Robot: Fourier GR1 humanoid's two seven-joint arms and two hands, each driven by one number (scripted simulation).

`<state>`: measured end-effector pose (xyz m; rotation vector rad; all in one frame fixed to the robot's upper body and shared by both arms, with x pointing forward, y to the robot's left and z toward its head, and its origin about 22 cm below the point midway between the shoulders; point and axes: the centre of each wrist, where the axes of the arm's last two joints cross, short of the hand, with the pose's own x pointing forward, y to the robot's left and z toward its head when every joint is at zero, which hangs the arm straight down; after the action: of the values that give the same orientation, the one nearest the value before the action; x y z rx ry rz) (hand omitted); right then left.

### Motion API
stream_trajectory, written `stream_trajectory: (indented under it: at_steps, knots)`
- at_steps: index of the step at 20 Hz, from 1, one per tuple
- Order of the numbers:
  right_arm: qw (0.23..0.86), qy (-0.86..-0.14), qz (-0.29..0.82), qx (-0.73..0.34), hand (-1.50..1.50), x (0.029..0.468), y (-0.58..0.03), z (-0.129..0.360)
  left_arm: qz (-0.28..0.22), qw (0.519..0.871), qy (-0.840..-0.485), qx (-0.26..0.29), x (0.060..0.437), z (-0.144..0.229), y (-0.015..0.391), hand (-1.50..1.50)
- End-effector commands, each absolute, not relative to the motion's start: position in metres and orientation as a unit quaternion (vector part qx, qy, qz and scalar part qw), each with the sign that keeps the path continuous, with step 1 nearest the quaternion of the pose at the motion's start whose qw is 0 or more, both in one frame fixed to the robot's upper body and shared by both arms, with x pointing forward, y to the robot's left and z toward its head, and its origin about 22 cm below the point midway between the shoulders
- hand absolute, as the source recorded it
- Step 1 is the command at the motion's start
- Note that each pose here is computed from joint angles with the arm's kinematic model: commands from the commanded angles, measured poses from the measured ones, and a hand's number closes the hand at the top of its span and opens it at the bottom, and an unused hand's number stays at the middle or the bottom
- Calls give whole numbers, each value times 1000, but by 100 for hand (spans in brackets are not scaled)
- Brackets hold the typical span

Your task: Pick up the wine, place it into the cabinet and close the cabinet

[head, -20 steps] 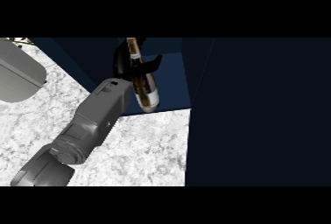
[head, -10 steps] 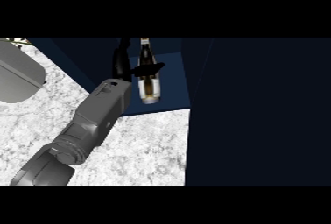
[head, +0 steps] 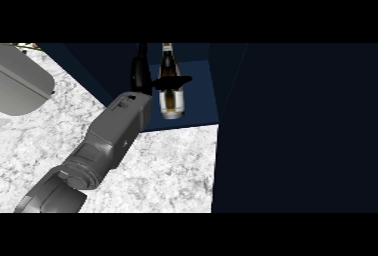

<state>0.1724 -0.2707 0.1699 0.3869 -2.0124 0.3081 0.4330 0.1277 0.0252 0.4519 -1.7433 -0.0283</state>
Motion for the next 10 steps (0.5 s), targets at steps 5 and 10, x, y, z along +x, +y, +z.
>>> stream_trajectory:
  at_steps: [5, 10]
  knots:
    - [515, -832, 125, 168, -150, 175, -267, 169, -7, 616, -772, 159, 436, 37, 112, -150]
    - [515, -830, 126, 173, -150, 175, -266, 166, 2, 600, -788, 134, 426, 22, 101, -150]
